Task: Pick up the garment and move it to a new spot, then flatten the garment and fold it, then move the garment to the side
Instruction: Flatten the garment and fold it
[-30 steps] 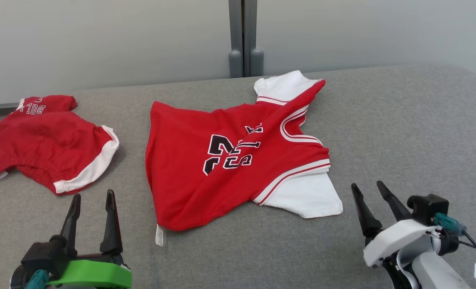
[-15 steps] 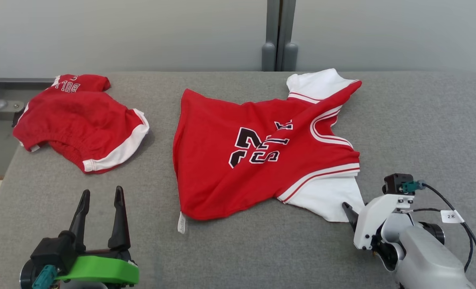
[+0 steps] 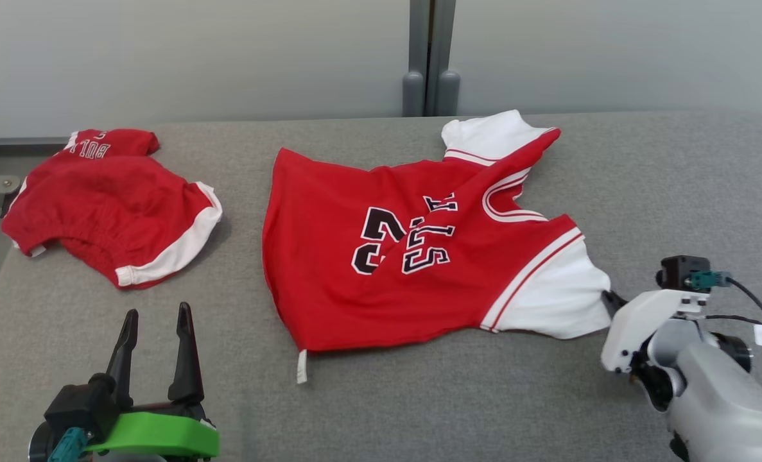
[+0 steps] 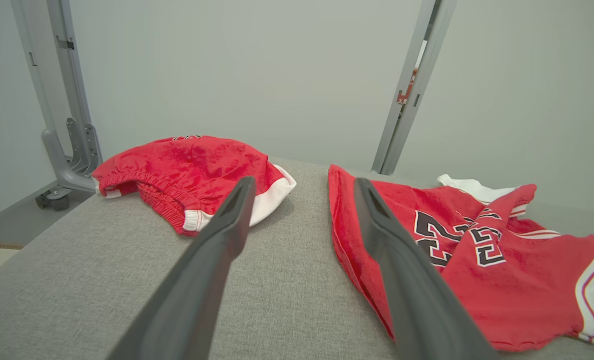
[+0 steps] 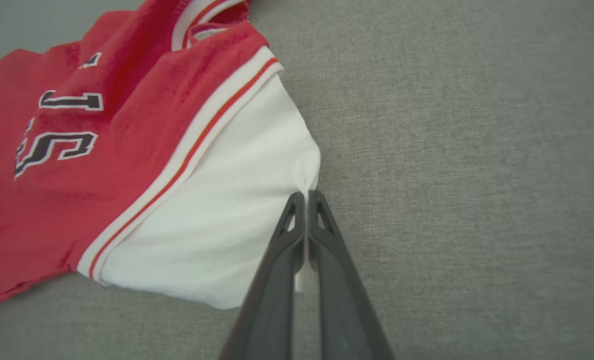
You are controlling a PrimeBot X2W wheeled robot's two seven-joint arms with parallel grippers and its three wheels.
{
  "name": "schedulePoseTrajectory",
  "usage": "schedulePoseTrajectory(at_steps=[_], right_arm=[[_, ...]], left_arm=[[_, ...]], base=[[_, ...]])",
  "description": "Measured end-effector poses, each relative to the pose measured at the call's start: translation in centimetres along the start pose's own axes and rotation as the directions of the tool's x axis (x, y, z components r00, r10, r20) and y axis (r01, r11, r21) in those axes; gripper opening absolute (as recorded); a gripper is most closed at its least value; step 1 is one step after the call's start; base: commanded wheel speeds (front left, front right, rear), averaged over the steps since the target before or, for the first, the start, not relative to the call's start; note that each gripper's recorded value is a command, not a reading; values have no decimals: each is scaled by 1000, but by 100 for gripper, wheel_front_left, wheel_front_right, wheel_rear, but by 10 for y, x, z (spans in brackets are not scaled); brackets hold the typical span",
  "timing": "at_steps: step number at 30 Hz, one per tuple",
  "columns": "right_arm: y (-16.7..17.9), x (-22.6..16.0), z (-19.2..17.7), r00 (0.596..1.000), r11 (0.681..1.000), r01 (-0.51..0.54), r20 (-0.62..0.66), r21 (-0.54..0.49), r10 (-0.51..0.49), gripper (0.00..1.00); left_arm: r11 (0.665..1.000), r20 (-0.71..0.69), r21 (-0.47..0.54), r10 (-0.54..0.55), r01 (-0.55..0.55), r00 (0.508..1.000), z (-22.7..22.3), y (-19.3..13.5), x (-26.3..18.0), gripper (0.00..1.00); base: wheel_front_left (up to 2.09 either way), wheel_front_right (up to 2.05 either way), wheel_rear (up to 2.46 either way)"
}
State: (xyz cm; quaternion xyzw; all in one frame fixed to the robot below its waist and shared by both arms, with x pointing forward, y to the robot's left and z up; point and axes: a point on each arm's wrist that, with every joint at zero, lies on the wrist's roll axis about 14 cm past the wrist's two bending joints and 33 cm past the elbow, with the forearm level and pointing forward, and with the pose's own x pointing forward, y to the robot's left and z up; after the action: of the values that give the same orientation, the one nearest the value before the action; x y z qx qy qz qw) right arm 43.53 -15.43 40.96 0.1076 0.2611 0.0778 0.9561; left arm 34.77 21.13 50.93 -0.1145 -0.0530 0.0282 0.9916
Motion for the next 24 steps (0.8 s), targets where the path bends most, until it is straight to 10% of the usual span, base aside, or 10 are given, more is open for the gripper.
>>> schedulePoseTrajectory(at_steps=[15, 16, 17, 24], right_arm=[[-106, -56, -11, 976, 973, 219, -3, 68, -219, 0], [-107, -57, -14, 975, 972, 221, -7, 73, -221, 31], [-105, -58, -16, 975, 972, 220, -7, 82, -220, 100], [-97, -61, 16, 968, 978, 196, 146, 74, -205, 100]], left_arm=[[996, -50, -20, -90, 89, 995, -19, -31, 14, 100], [996, -55, -21, -92, 91, 994, -21, -31, 15, 100], [996, -57, -21, -93, 92, 994, -22, -31, 15, 100], [995, -73, -20, -103, 102, 992, -27, -34, 16, 100]], base=[[0, 0, 0], [0, 0, 0], [0, 0, 0], [0, 0, 0]])
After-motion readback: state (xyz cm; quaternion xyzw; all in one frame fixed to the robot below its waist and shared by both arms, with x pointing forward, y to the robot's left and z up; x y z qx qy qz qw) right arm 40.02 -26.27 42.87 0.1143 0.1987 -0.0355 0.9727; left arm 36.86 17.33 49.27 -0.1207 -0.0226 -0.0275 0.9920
